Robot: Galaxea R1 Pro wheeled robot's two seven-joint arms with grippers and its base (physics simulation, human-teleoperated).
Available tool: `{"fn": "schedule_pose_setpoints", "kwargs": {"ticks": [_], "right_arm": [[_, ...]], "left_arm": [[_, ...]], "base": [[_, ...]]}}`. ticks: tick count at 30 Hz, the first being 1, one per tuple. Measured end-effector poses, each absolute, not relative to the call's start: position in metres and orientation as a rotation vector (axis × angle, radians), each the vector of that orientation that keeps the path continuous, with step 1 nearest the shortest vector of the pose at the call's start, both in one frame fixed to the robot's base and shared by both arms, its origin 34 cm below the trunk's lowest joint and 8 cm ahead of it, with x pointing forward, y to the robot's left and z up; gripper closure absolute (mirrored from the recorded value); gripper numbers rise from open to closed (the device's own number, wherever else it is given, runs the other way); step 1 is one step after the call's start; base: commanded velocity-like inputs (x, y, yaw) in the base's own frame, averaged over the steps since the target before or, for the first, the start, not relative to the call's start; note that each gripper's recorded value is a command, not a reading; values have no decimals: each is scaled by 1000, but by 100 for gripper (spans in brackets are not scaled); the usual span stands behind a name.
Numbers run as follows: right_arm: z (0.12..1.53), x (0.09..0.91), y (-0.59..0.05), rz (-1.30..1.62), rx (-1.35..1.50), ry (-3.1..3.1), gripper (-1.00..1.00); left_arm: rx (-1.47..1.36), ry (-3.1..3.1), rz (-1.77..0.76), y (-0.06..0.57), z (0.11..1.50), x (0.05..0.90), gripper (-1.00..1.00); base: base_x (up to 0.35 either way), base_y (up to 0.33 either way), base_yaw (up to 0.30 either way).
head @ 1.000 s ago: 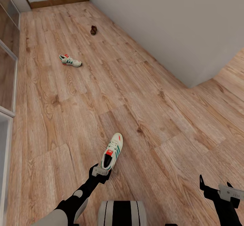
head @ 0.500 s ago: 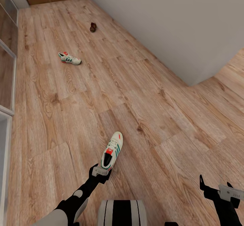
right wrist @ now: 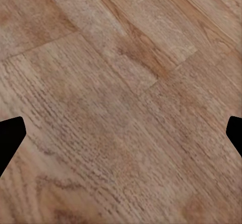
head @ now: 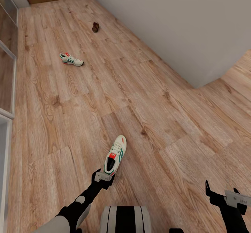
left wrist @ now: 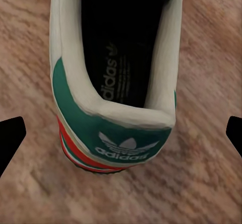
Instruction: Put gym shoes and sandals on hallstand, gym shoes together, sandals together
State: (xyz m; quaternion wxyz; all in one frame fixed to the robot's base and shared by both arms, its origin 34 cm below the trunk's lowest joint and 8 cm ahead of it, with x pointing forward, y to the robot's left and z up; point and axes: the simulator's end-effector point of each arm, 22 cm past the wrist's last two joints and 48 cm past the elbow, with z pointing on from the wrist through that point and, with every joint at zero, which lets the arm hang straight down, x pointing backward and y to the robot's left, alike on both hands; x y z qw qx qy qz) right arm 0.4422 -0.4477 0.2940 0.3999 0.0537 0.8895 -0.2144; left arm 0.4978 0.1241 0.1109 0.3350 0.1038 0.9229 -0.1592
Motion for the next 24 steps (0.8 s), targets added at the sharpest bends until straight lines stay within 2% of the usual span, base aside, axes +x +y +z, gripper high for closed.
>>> {"fn": "schedule_pose_setpoints", "kwargs": {"ticks": [24], "right_arm": [[291, 439, -448, -543, 137, 2260, -100]], "left_arm": [[271, 2408, -415, 124, 111, 498, -100]], "base": [[0, 0, 0]]}}
